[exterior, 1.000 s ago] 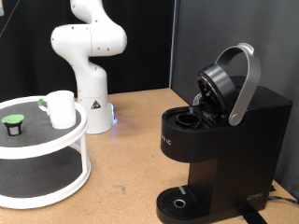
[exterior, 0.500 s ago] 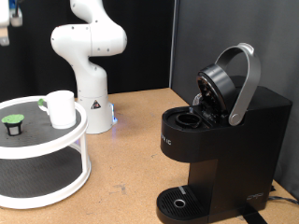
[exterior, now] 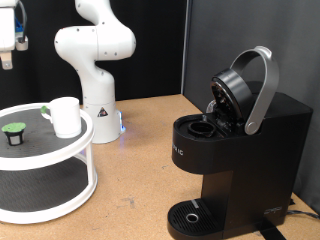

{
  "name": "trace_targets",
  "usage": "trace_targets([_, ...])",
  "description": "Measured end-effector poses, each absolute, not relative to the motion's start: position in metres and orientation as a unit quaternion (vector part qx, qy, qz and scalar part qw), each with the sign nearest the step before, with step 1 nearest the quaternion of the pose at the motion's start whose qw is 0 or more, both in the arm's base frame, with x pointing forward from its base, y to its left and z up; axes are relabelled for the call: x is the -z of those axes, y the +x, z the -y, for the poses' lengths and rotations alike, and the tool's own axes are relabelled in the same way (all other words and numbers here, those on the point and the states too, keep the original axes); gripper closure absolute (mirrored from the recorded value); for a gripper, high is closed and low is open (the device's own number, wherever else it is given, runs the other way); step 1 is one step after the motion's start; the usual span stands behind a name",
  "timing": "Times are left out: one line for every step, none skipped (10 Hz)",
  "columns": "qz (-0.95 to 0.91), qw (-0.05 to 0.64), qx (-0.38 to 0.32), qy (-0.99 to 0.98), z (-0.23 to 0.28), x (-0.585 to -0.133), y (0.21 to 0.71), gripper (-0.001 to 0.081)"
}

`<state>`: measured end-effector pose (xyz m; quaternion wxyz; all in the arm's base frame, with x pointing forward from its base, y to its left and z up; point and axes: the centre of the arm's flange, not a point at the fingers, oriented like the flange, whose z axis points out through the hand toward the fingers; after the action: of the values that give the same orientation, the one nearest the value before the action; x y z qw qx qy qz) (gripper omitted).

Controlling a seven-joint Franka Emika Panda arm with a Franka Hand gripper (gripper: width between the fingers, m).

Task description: Make a cup of coffee with the keurig machine

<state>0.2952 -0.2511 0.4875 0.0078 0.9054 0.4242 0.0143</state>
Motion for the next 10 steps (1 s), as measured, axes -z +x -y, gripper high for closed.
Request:
trace_targets([-0.423, 0.005, -0.035, 0.905, 0.252, -0.481, 0.296, 0.0003])
trace_targets([-0.424, 0.009, -0.057, 0.904, 0.254, -0.470, 0.297, 0.0003])
trace_targets([-0.432, 0.009, -0.075, 0.899, 0.255, -0.457, 0.297, 0.0003])
trace_targets([-0.452, 0.005, -0.082, 0.888, 0.255, -0.443, 0.297, 0.0003])
trace_targets([-0.476, -0.004, -0.081, 0.876, 0.254, -0.429, 0.296, 0.0003])
trace_targets([-0.494, -0.011, -0.077, 0.866, 0.253, -0.417, 0.296, 0.0003])
trace_targets([-0.494, -0.008, -0.076, 0.866, 0.252, -0.408, 0.298, 0.0003])
trace_targets([-0.493, -0.001, -0.075, 0.867, 0.251, -0.402, 0.300, 0.0003])
trace_targets([-0.493, -0.003, -0.075, 0.867, 0.250, -0.402, 0.300, 0.0003])
trace_targets([-0.522, -0.010, -0.078, 0.849, 0.250, -0.400, 0.299, 0.0003])
